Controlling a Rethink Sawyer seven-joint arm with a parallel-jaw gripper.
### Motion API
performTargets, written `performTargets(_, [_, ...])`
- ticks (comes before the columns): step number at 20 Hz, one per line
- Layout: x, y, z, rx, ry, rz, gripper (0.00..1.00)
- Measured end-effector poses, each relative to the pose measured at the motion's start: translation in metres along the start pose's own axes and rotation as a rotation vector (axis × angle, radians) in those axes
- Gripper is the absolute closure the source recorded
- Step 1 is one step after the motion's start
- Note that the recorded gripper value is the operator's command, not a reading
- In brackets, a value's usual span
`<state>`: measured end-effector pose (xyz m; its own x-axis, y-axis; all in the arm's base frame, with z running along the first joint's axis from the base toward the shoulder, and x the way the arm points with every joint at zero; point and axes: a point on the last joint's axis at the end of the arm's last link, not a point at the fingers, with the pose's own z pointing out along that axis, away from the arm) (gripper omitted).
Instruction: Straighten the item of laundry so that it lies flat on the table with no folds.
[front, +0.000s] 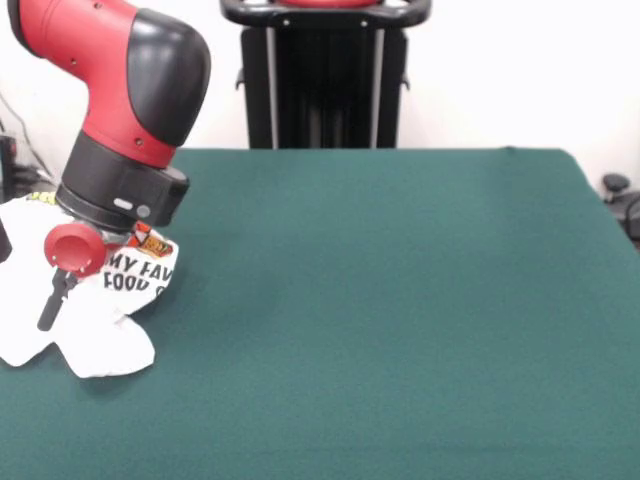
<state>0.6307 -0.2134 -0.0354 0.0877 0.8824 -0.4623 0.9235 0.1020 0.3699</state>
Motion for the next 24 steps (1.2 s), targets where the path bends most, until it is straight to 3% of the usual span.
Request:
performTargets(7, [-0.040, -0.011, 0.003, -0.079, 0.070, -0.098, 0.00])
performTargets(12, [-0.074, -0.022, 0.003, -0.072, 0.077, -0.125, 0.00])
performTargets(16, [-0.090, -0.023, 0.001, 0.007, 0.128, -0.072, 0.00])
performTargets(18, [-0.095, -0.024, -0.001, 0.065, 0.172, -0.034, 0.00])
performTargets(19, [-0.098, -0.025, -0.002, 0.121, 0.216, -0.002, 0.00])
performTargets(24, [-0.097, -0.029, -0.009, 0.224, 0.315, 0.050, 0.00])
